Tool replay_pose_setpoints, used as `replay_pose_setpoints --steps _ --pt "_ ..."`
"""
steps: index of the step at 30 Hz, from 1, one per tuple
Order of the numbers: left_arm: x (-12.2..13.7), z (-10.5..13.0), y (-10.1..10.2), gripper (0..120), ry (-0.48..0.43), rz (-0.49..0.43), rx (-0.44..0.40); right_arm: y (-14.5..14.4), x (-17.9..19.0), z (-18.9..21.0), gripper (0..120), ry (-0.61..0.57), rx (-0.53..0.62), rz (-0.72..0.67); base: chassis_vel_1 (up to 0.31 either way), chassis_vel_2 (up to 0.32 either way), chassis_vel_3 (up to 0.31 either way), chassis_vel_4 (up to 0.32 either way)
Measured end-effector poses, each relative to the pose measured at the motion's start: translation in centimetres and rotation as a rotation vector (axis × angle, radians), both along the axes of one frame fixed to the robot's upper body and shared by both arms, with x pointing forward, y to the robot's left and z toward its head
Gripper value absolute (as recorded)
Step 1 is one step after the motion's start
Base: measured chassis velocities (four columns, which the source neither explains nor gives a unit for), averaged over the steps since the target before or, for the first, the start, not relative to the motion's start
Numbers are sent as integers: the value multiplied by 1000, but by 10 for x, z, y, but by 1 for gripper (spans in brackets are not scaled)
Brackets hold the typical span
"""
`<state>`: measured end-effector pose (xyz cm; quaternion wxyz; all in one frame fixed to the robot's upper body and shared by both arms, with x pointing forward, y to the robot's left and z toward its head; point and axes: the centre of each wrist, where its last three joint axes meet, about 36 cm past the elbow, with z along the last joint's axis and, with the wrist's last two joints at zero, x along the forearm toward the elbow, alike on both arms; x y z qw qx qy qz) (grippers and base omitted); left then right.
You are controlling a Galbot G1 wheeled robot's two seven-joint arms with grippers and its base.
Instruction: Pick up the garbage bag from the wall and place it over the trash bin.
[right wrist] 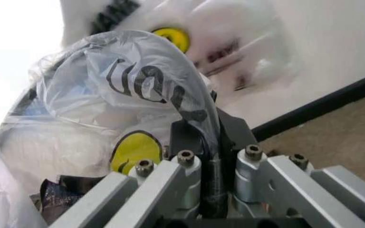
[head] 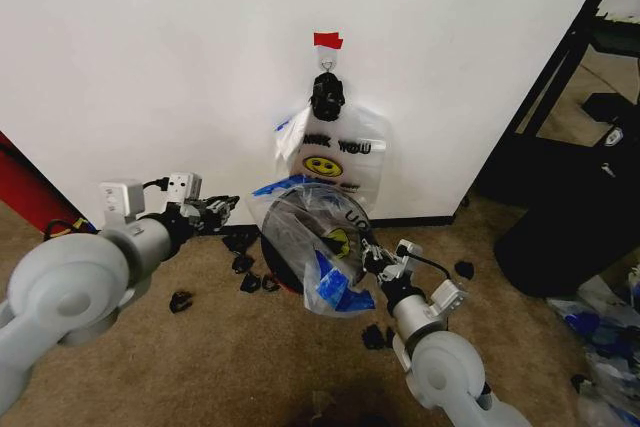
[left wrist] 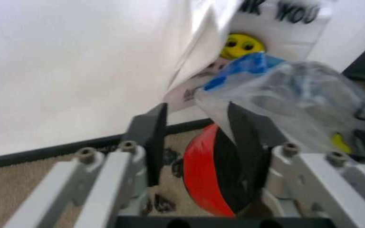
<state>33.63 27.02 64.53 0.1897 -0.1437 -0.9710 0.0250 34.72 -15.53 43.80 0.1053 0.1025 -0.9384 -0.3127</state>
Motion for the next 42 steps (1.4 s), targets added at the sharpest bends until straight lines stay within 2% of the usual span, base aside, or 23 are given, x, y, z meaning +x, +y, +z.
replay_pose_setpoints --steps 3,4,8,15,18,23,24,28,35,42 --pt "-19 -13 -17 61 27 -29 -21 2 1 -2 1 -12 -38 -30 0 0 0 0" --pt "-19 -13 -17 61 27 -29 -21 2 1 -2 1 -12 -38 -30 0 0 0 0" --pt "-26 -31 -29 77 110 -57 -90 8 0 -4 1 -46 -92 -27 0 0 0 0" --pt "-23 -28 -38 99 155 -110 -127 15 -2 -10 1 -101 -161 -9 0 0 0 0" --pt "-22 -27 -42 100 158 -132 -129 16 -3 -12 1 -109 -168 -12 0 0 0 0" --pt "-13 -28 -67 98 202 -222 -157 19 -4 -13 1 -109 -165 -23 0 0 0 0" --pt "-13 -28 -67 98 202 -222 -157 19 -4 -13 1 -109 -165 -23 0 0 0 0" --pt "0 -32 -81 97 249 -241 -122 19 -5 -14 1 -109 -168 -31 0 0 0 0" --pt "11 -33 -85 99 269 -227 -83 15 -6 -16 1 -112 -176 -31 0 0 0 0" --pt "12 -41 -88 85 296 -229 -95 16 -3 -14 1 -118 -172 -30 0 0 0 0"
